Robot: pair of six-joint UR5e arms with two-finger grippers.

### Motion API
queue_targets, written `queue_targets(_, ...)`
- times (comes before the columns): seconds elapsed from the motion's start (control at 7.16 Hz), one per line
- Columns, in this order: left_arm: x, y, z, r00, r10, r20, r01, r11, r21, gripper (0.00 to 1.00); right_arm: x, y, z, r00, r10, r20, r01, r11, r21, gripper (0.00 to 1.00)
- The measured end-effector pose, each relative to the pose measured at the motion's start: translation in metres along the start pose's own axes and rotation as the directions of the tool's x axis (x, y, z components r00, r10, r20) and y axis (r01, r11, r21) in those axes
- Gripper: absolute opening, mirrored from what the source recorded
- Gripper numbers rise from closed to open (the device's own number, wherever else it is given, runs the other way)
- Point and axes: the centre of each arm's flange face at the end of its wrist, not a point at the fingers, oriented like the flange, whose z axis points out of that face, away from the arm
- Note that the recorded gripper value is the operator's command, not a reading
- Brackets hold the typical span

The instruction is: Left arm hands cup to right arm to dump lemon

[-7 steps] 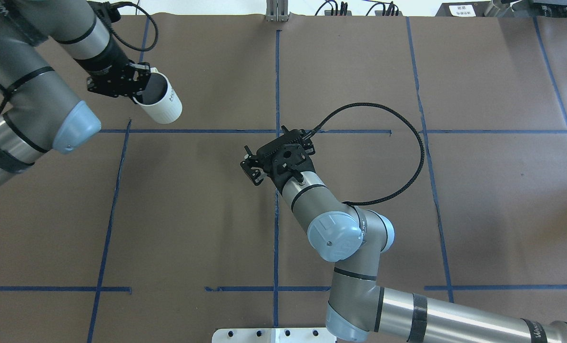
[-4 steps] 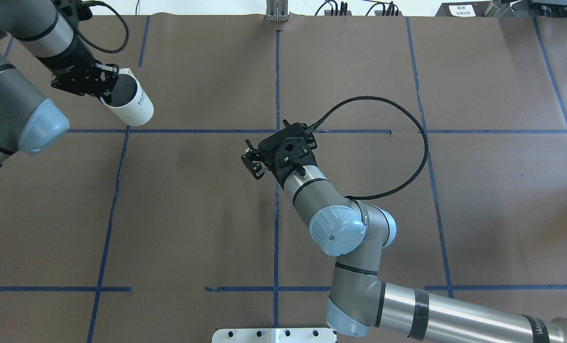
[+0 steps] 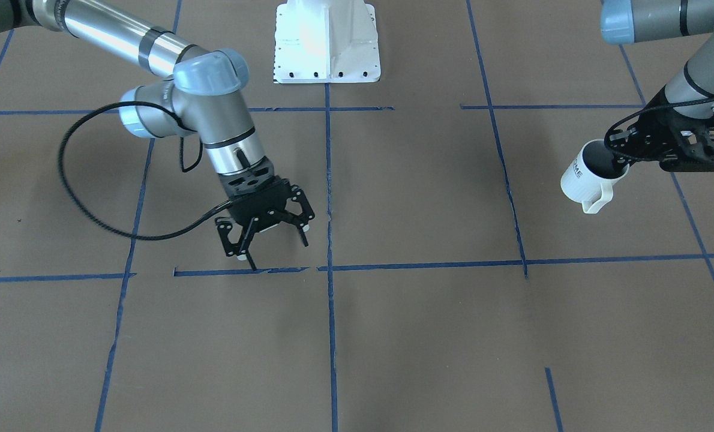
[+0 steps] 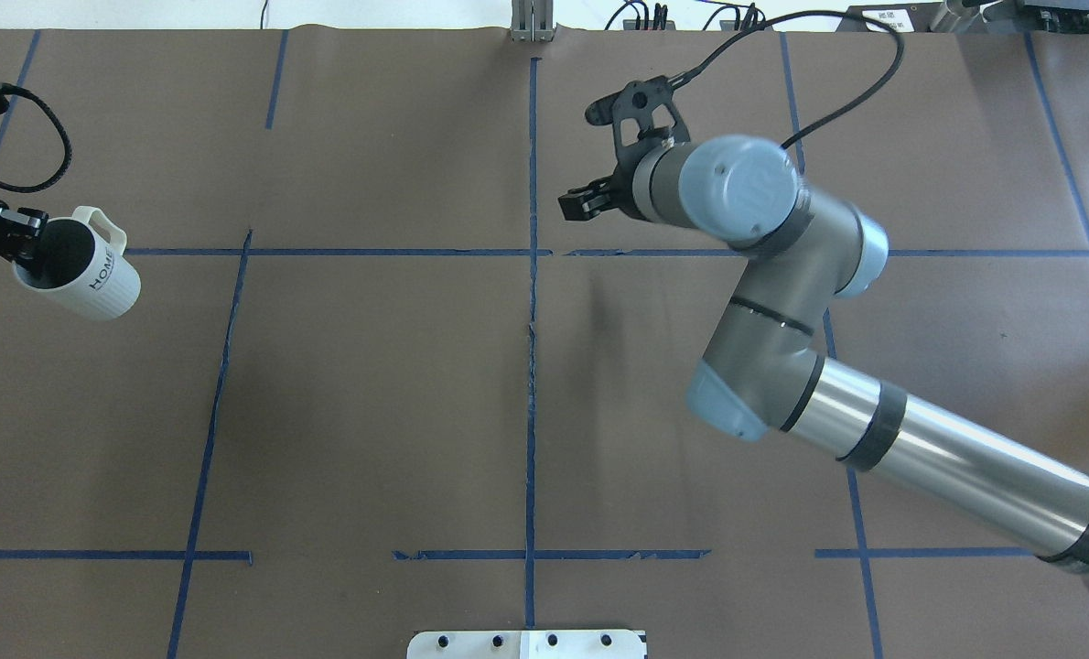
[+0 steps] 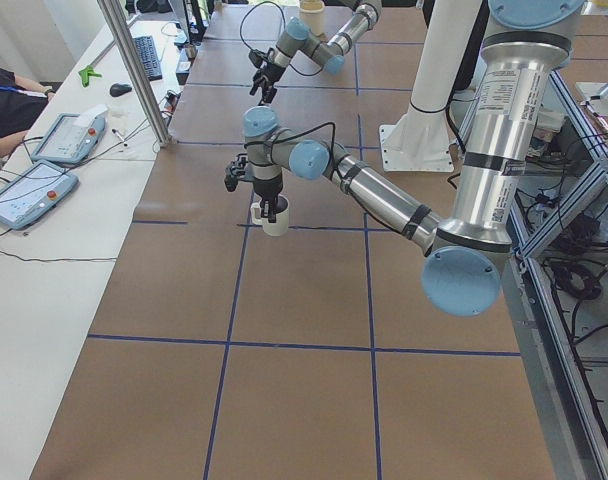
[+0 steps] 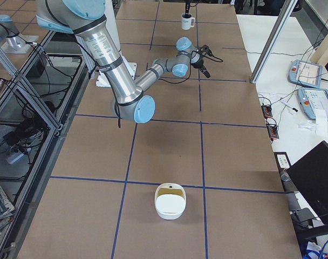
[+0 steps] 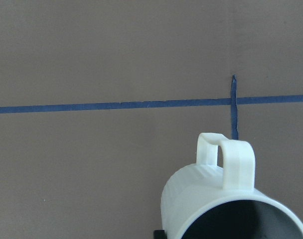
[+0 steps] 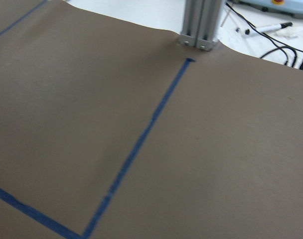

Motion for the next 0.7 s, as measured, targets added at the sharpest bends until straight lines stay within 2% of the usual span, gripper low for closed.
queue_targets(0.14,-0.015,0.011,0.008,1.0,0.003,0.001,-0.003,1.0,-0.004,0.0,0.046,-0.012,-0.019,0.999,0.034,-0.014,-0.035,0.995,-0.092,1.0)
queue_targets(0.28,-0.026,0.02,0.015,1.0,-0.01,0.004,0.01,1.0,-0.012,0.0,0.092,-0.013,-0.04,0.999,0.031,-0.025,-0.034,0.989,-0.143,1.0)
queue_targets(0.56,-0.037,0.027,0.023,0.994,-0.112,0.01,0.113,0.993,-0.019,0.0,0.178,-0.002,-0.081,0.998,-0.025,-0.049,0.014,0.975,-0.22,1.0)
queue_targets(0.7,-0.042,0.029,0.03,0.99,-0.143,0.006,0.143,0.99,-0.014,0.0,0.215,-0.002,-0.101,0.998,-0.049,-0.043,0.035,0.961,-0.273,1.0)
